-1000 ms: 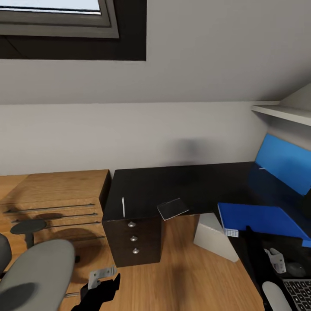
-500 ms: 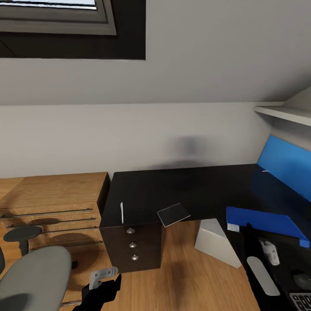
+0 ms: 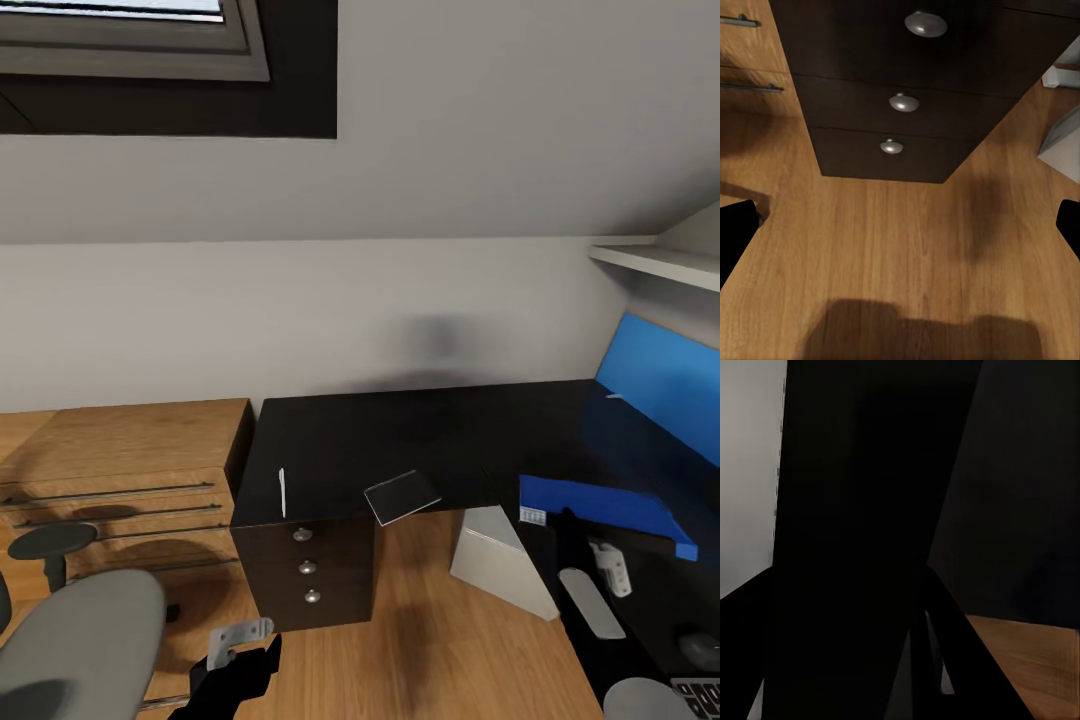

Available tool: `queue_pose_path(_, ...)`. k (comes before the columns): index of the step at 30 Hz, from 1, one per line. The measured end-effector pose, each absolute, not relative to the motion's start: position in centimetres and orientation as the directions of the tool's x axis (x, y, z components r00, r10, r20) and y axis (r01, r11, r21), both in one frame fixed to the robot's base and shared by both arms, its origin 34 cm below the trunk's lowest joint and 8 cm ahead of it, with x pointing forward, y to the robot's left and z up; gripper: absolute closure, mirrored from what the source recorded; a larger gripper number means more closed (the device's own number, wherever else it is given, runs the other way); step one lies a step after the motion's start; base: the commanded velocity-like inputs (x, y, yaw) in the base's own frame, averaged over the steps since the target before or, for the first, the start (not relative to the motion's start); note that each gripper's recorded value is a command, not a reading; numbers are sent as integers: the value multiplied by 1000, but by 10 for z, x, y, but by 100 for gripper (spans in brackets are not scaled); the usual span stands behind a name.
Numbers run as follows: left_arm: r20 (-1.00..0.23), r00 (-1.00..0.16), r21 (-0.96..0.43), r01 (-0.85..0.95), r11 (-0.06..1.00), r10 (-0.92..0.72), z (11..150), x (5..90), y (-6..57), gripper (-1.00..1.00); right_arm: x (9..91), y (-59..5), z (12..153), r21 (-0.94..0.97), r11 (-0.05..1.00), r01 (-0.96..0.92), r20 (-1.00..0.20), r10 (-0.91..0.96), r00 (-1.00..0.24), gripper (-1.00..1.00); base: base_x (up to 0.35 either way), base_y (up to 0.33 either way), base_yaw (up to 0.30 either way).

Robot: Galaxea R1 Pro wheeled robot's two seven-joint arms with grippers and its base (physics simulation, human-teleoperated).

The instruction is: In the bedroom, organize the workspace by keeping the computer under the desk, ensuring the monitor is on the desk, placing the keyboard on the desk next to the monitor, placing the mouse on the desk next to the keyboard, moving the folder from the swivel chair onto the desk next to the mouse, stacking the notebook on top of the folder with the pen on top of the notebook, and positioning the swivel chair next to the desk.

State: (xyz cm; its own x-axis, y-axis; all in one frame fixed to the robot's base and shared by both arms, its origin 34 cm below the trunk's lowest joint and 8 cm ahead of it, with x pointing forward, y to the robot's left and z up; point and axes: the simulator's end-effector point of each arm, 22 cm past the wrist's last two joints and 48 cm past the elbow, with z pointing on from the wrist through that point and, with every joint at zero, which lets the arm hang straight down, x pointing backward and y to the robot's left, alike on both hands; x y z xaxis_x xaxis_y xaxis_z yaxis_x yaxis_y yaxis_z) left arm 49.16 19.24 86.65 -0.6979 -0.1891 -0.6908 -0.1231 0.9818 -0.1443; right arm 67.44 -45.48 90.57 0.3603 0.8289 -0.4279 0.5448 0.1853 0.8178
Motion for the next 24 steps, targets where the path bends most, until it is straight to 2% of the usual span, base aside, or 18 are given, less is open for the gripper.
queue_pose_path(12,-690,-698,-144,-126,982,-191,866,491,193,-100,668,-451,890,803,171,571,-425,836,348,100,0,0,-3)
queue_pose_path(18,-690,-698,-144,-126,982,-191,867,492,193,-100,665,-450,886,797,169,580,-427,837,343,100,0,0,-185)
queue_pose_path(24,-693,-695,-144,-127,981,-192,868,492,194,-100,665,-450,885,796,168,581,-427,837,343,100,0,0,-47)
